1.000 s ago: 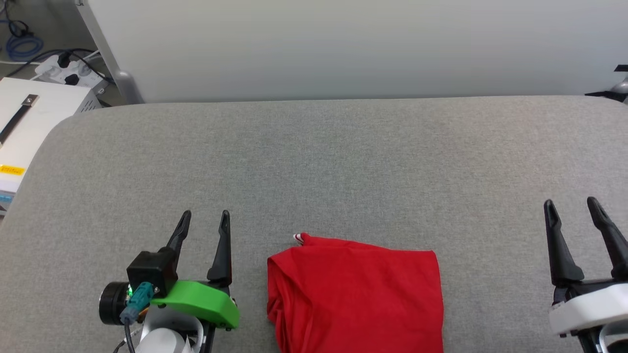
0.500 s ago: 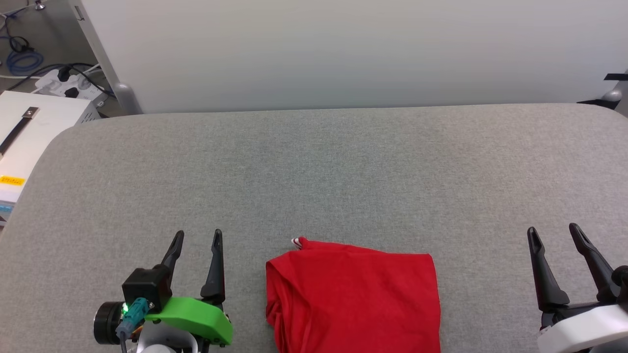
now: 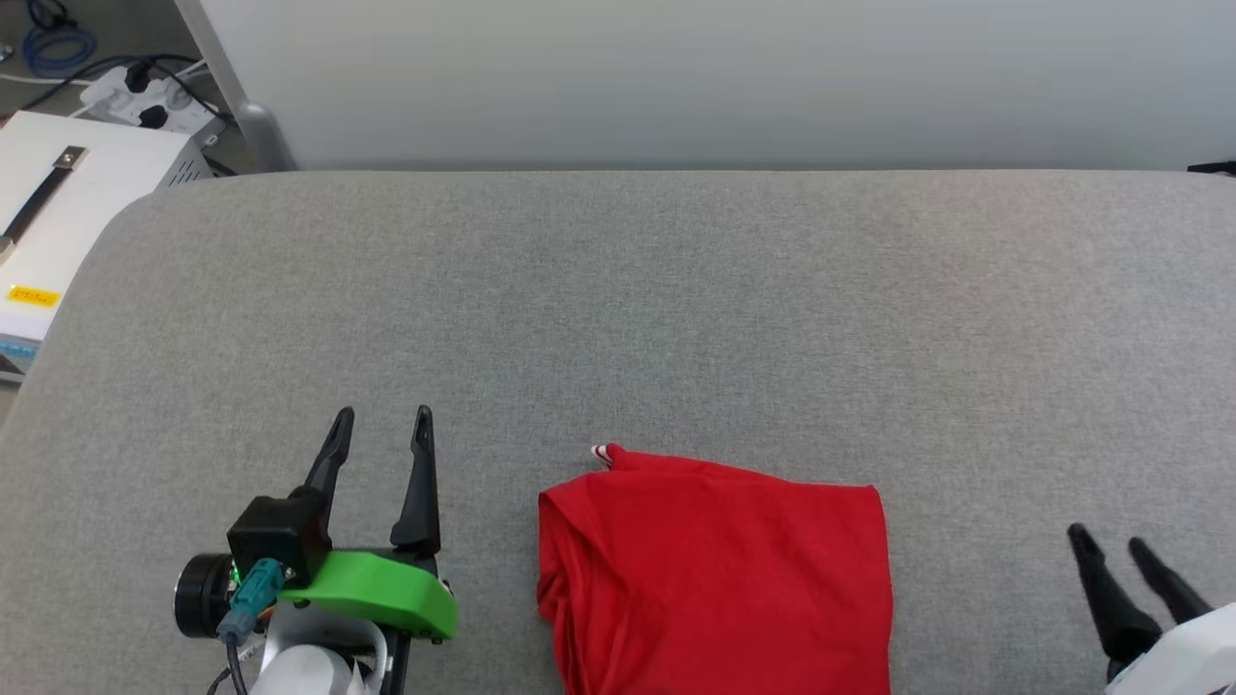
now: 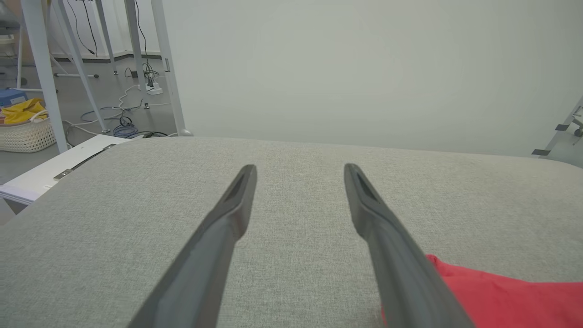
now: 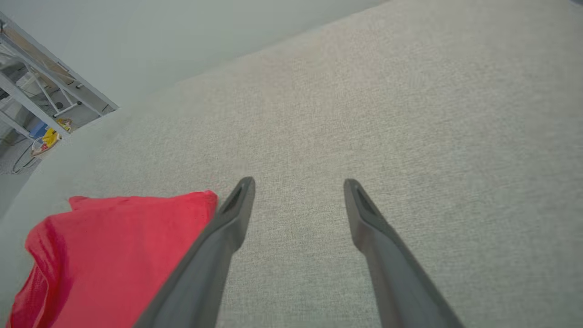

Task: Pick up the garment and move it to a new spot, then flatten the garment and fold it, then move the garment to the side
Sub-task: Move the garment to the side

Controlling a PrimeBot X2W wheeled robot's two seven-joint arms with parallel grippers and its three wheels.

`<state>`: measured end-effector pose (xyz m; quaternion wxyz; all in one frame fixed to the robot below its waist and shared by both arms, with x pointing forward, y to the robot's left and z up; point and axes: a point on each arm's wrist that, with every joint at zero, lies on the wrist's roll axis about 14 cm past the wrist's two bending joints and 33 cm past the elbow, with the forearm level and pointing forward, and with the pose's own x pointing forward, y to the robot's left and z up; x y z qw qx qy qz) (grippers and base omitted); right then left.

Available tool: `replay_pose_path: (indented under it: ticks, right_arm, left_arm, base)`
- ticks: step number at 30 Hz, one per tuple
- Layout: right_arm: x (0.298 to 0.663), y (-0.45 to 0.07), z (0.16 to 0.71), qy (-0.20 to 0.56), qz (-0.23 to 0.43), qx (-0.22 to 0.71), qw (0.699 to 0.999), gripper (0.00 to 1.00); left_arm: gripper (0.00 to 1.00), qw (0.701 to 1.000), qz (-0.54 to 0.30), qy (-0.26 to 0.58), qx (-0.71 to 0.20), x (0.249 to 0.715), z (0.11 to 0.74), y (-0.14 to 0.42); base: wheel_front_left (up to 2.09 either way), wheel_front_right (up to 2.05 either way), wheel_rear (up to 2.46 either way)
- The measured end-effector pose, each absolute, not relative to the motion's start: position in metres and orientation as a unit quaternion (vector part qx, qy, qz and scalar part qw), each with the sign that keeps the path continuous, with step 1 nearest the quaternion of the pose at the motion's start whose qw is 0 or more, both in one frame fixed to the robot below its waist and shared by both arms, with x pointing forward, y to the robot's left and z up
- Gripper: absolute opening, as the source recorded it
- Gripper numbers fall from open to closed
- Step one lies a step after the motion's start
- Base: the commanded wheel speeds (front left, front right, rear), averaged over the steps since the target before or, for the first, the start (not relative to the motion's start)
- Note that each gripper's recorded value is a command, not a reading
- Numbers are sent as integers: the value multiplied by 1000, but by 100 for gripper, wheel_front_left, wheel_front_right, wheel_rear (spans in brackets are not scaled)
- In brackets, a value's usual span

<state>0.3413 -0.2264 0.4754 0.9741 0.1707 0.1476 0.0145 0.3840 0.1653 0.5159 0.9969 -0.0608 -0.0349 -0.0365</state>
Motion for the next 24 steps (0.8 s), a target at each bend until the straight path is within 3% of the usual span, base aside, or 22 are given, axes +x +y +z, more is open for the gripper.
replay_pose_path:
  ticks: [11, 15, 24]
  right_arm:
    - [330, -145, 396, 362, 132, 282, 878, 100]
    - [329, -112, 389, 400, 183, 309, 843, 100]
    - [324, -81, 368, 469, 235, 309, 794, 100]
  left_arm:
    - [100, 997, -14, -38, -70, 395, 513, 172]
    - [100, 997, 0, -33, -66, 395, 508, 180]
    - [100, 997, 39, -23, -70, 390, 499, 198]
  base:
    - [0, 0, 0]
    - [0, 0, 0]
    - [0, 0, 0]
